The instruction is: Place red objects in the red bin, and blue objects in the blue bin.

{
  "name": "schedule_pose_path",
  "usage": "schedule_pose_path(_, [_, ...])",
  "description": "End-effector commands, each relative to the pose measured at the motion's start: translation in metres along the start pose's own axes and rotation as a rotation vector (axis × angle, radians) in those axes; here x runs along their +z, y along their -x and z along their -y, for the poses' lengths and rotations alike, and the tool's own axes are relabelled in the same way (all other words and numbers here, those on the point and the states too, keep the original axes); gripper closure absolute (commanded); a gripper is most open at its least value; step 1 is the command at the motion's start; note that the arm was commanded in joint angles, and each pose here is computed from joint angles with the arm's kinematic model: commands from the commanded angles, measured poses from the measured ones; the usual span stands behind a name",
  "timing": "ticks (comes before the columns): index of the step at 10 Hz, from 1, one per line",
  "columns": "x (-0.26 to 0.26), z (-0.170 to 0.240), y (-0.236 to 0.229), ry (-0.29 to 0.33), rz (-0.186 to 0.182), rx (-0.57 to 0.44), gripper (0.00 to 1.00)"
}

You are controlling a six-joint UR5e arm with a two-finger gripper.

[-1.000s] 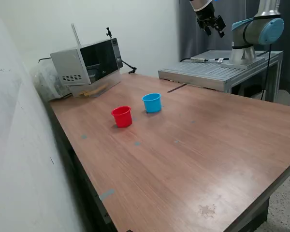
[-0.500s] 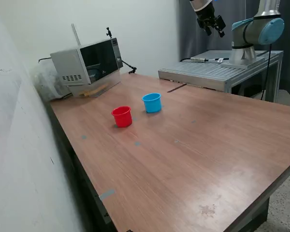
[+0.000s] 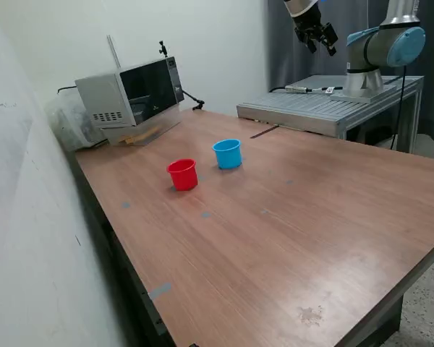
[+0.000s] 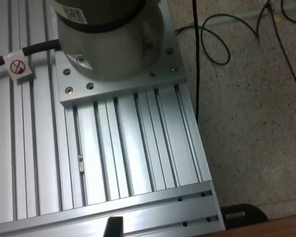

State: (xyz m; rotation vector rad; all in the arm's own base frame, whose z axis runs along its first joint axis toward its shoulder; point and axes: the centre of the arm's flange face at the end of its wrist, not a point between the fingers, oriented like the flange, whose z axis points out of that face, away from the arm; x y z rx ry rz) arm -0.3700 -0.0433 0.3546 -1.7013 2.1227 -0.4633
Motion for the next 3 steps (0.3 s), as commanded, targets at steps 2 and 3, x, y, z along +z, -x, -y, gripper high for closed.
schedule_pose_path(2, [0.0007, -0.0004, 0.0, -0.002, 0.001, 0.0, 0.0])
schedule_pose_path(3, [0.0007, -0.0004, 0.0, -0.002, 0.001, 0.0, 0.0])
